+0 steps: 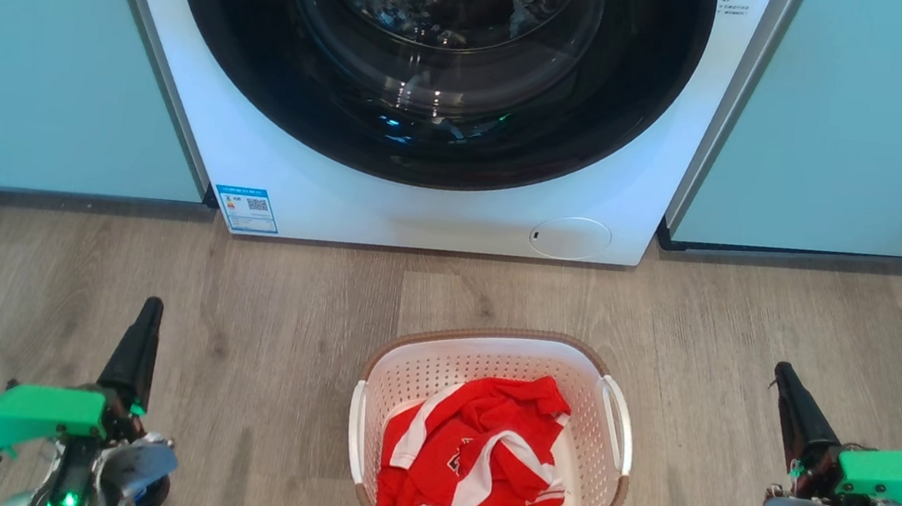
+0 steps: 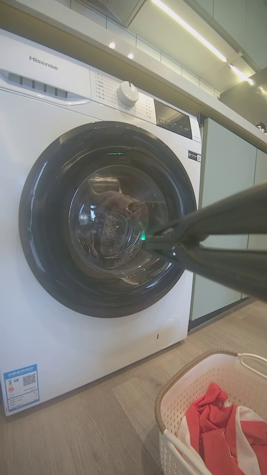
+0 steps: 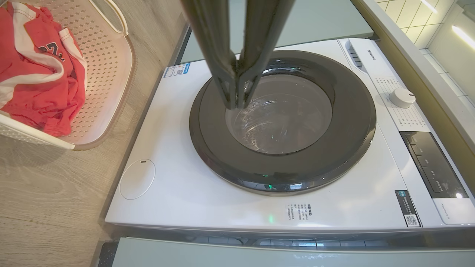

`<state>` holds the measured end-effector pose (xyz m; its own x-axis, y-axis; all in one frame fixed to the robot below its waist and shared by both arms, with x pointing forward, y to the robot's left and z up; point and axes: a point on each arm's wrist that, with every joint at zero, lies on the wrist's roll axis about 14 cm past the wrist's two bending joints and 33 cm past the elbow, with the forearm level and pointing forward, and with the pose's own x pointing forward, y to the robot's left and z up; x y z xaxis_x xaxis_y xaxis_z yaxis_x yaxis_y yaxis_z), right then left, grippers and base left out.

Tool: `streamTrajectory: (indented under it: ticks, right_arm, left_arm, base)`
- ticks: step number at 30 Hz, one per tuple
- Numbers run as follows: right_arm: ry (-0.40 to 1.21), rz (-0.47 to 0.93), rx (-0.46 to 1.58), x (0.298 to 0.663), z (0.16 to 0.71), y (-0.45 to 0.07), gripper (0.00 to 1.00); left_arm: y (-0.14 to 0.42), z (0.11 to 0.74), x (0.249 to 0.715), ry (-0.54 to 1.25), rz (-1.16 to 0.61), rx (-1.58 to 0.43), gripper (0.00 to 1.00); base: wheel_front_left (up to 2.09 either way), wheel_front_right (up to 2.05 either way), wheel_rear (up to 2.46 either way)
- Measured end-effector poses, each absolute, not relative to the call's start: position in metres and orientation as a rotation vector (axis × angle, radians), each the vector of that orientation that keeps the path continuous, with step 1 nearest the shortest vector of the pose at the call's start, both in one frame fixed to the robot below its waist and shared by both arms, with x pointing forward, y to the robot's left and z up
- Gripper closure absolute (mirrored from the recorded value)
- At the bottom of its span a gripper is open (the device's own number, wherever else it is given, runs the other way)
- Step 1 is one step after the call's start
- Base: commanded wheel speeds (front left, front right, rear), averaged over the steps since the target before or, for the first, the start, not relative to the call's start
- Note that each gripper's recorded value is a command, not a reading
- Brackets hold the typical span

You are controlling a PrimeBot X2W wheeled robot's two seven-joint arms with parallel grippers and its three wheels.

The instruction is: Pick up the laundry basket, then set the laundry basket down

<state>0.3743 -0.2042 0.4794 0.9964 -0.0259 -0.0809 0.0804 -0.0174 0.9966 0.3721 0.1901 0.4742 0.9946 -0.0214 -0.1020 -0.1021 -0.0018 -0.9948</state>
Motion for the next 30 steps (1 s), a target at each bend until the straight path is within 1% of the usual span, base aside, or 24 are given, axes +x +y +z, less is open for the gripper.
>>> streamTrajectory:
  ticks: [30]
  right_arm:
    - [0.042, -0.085, 1.586, 0.3743, 0.4795, -0.2046, 1.0]
  left_arm:
    - [0.1912, 0.4746, 0.3722, 0.095, 0.063, -1.576, 1.0]
  base:
    - [0.0, 0.0, 0.0]
